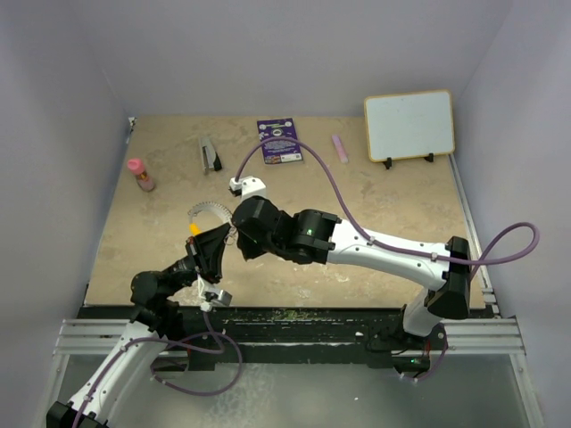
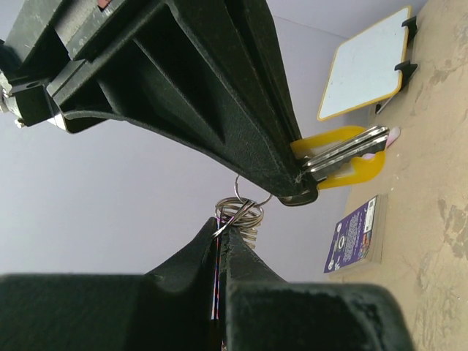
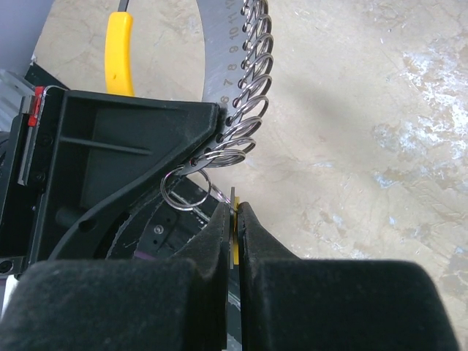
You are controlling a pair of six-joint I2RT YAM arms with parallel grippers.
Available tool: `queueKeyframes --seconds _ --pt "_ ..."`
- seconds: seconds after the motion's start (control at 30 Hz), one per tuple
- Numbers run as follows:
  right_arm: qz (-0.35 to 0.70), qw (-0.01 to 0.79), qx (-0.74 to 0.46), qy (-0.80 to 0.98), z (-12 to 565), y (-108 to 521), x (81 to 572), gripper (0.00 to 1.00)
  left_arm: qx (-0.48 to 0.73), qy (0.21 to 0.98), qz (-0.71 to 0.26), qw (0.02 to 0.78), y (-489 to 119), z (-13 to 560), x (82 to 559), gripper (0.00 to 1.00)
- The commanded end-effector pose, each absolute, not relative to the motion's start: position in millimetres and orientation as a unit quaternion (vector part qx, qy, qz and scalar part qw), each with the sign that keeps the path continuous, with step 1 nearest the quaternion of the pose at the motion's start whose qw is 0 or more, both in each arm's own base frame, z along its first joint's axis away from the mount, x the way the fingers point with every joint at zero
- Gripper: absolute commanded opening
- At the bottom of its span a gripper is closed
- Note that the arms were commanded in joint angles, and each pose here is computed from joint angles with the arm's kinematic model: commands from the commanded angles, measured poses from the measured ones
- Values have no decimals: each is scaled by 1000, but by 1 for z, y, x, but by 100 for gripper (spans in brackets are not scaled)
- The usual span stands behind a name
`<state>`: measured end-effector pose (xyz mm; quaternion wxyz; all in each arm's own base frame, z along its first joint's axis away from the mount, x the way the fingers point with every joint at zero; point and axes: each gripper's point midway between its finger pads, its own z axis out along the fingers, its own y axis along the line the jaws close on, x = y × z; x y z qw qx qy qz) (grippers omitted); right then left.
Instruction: Put the keys on the keyring
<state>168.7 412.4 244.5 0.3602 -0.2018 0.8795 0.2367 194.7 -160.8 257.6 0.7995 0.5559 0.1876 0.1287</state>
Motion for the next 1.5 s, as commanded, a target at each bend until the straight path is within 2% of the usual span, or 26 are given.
queueKeyframes --seconds 0.0,0.9,1.47 --pt "253 375 -191 871 266 419 169 0 549 161 148 807 -159 274 190 3" --pt "244 387 -171 873 277 395 161 0 558 163 150 800 -160 267 191 3" --pt "246 393 -190 865 280 410 159 0 566 158 143 797 -163 265 190 3"
